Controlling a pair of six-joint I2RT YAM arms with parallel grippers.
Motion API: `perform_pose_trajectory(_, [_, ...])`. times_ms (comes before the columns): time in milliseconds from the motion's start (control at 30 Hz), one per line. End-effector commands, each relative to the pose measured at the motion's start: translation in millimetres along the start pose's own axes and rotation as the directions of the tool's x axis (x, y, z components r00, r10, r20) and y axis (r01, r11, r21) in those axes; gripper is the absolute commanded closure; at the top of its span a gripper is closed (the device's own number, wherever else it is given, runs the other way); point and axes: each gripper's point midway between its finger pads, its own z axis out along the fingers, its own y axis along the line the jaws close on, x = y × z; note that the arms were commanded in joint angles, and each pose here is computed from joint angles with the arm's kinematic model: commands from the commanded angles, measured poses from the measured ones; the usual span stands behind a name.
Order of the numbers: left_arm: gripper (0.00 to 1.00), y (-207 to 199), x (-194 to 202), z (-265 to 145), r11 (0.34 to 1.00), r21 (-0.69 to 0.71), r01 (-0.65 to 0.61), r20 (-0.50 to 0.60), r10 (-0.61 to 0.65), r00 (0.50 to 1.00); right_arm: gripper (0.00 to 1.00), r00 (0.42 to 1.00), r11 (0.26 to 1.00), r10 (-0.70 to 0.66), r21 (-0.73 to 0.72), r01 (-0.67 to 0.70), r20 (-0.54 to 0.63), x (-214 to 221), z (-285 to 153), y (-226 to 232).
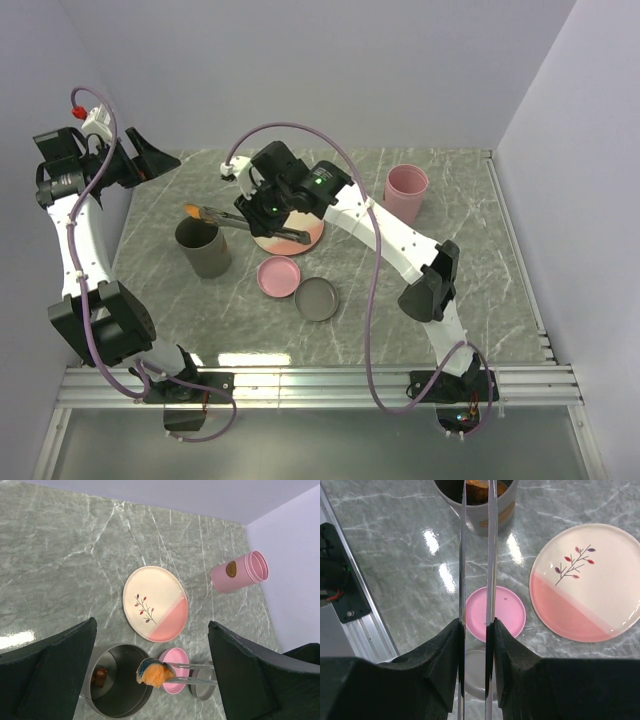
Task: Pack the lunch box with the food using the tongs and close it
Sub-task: Place the fake food in the packing box.
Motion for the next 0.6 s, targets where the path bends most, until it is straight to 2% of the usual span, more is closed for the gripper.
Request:
perform_pose_trajectory(0, [0.01,-11.9,-11.3,-6.7,0.999,0.034,-0.035,0.030,0.034,0.999,0.68,0.996,1.000,-0.019,-0.004,0.020,0.089,-27.4,-4.9,9.1])
perform_pose_trajectory(333, [0.01,-10.0,-7.2,-11.8,0.999,0.029,-0.040,0.026,0.040,0.999,0.66,0.997,1.000,-0.012,-0.019,0.013,0.071,-22.2,11.3,11.1])
perform_pose_trajectory(567, [0.01,-8.8,-3.7,-12.5,0.999,0.030,-0.039,0.020,0.038,0.999,0.58,0.998,1.000,-0.015,-0.019,0.016,0.059,-18.6,14.0,12.5])
